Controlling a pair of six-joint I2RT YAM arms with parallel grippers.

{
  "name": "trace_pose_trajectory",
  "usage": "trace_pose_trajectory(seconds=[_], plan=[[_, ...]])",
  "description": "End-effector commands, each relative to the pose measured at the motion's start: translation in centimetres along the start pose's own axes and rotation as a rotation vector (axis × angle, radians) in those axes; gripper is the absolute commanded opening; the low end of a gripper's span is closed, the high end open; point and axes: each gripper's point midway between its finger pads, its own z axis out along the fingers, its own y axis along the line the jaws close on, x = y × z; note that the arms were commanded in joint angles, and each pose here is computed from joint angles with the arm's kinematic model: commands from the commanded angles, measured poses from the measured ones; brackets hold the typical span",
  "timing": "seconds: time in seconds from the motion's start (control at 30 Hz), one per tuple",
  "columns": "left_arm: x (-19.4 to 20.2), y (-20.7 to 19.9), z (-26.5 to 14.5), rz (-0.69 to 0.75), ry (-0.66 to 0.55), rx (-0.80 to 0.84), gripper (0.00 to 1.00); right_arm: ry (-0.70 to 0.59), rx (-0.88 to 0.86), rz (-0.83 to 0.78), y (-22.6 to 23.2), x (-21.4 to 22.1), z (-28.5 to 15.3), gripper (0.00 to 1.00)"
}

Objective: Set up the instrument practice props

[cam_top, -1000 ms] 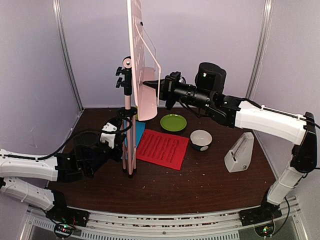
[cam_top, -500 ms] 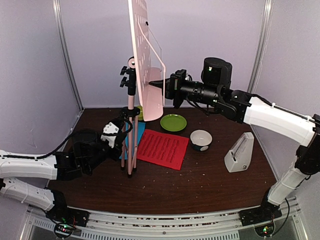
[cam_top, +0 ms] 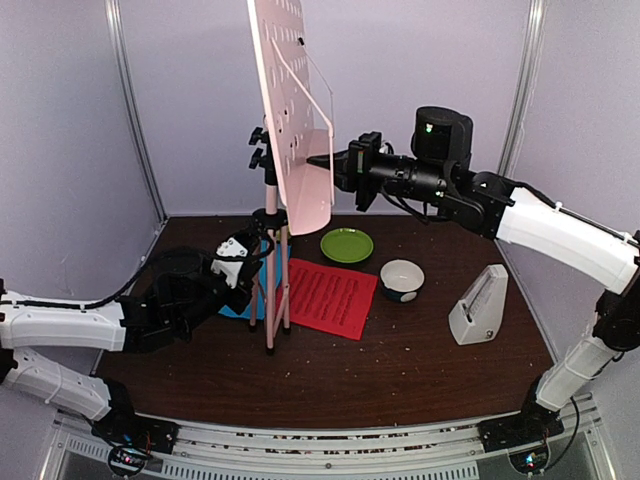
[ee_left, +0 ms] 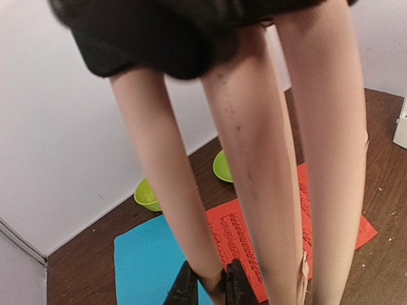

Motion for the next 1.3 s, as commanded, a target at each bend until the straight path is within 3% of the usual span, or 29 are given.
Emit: trace_pose_trajectory(seconds=[0.0, 0.13, 0.33, 0.43, 0.57, 0.73, 0.93, 1.13, 1.27], plan=[[-1.6, 0.3, 0.8, -0.064, -0.054, -0.027, 0.08, 0.087, -0.408, -0.12, 13.4, 4.1, -5.2, 0.0], [-1.8, 0.2, 1.8, -0.102, -0.056, -0.046, 0.36, 0.086, -0.398, -0.114, 12.7, 4.0, -4.9, 0.0], [-1.7, 0.1, 3.5, -0.103, -0.05, -0.083, 0.47, 0.084, -0.389, -0.108, 12.3, 3.9, -4.6, 0.0], [-2.3, -0.7, 4.0, -0.073, -0.064, -0.045, 0.42, 0.084, -0.391, -0.108, 12.6, 3.9, -4.5, 0.0], [-2.1, -1.7, 3.8, 0.001, -0.069, 0.008, 0.19, 0.087, -0.409, -0.111, 13.7, 4.1, -4.8, 0.0], [-0.8, -2.9, 3.4, 0.141, -0.041, 0.074, 0.03, 0.075, -0.426, -0.125, 15.4, 4.0, -5.5, 0.0], [-0.3, -3.7, 3.3, 0.24, -0.029, 0.148, 0.0, 0.049, -0.427, -0.137, 16.8, 3.7, -6.6, 0.0], [0.6, -3.2, 3.5, 0.323, 0.006, 0.125, 0.0, 0.037, -0.37, -0.13, 14.4, 3.3, -6.7, 0.0], [0.7, -3.3, 3.6, 0.304, 0.01, 0.132, 0.0, 0.029, -0.322, -0.153, 12.7, 3.2, -6.7, 0.0]])
